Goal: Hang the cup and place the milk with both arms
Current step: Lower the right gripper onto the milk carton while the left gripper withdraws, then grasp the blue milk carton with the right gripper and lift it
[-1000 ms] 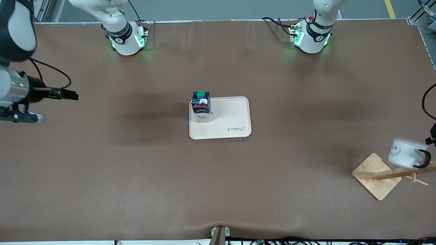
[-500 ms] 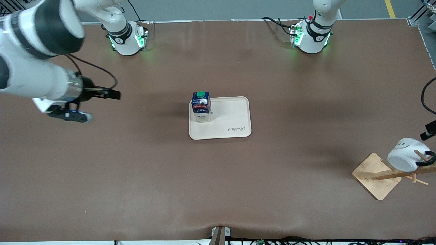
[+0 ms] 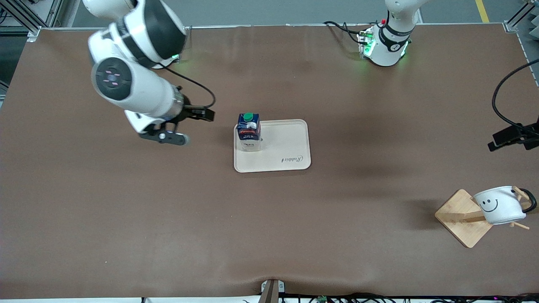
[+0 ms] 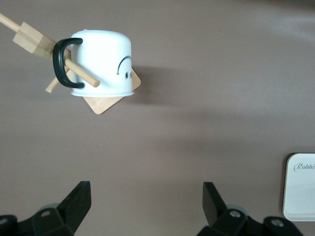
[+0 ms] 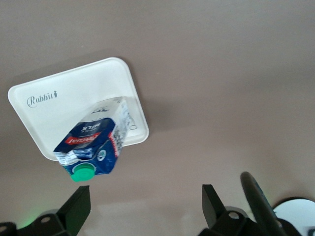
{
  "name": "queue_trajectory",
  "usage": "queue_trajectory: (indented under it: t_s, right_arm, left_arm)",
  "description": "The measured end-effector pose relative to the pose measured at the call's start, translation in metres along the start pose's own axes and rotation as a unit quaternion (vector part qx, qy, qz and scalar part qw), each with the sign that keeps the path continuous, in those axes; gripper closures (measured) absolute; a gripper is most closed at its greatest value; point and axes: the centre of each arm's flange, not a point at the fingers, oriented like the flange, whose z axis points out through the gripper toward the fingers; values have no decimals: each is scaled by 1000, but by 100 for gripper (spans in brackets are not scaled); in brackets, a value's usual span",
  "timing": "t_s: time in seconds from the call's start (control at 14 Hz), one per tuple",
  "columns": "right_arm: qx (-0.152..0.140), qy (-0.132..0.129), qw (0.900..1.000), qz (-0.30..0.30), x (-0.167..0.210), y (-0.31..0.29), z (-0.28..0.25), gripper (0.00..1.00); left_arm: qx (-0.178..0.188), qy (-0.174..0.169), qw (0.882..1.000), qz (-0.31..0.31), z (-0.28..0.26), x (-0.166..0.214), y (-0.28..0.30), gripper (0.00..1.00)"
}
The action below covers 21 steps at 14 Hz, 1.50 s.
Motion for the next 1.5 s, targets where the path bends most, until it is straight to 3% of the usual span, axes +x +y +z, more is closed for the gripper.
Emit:
queue_trajectory:
  t_s: [0.21,0.57,0.79,1.0,1.29,1.36,1.5]
  right_arm:
    - [6,22,1000,9,-13,-46,37,0]
    - [9,37,999,4,-27,-77,70,0]
    - [-13,51,999,9,-35,-93,94,0]
    - [-28,53,998,11,-42,-106,115,0]
    - [-24,72,997,11,-48,-116,149,0]
    - [-31,77,997,7,-50,-116,158,7]
    - [-43,80,996,6,-50,-113,160,30]
  left_arm:
    - [5,-1,1000,2,-7,-4,3,0]
    - [4,-9,1000,22,-24,-11,21,0]
    - [10,-2,1000,29,-43,-22,32,0]
    - [16,-4,999,36,-60,-39,71,0]
    - [29,-22,999,21,-61,-61,120,0]
    - [33,-24,999,16,-59,-66,125,0]
    - [38,-29,999,7,-56,-75,131,0]
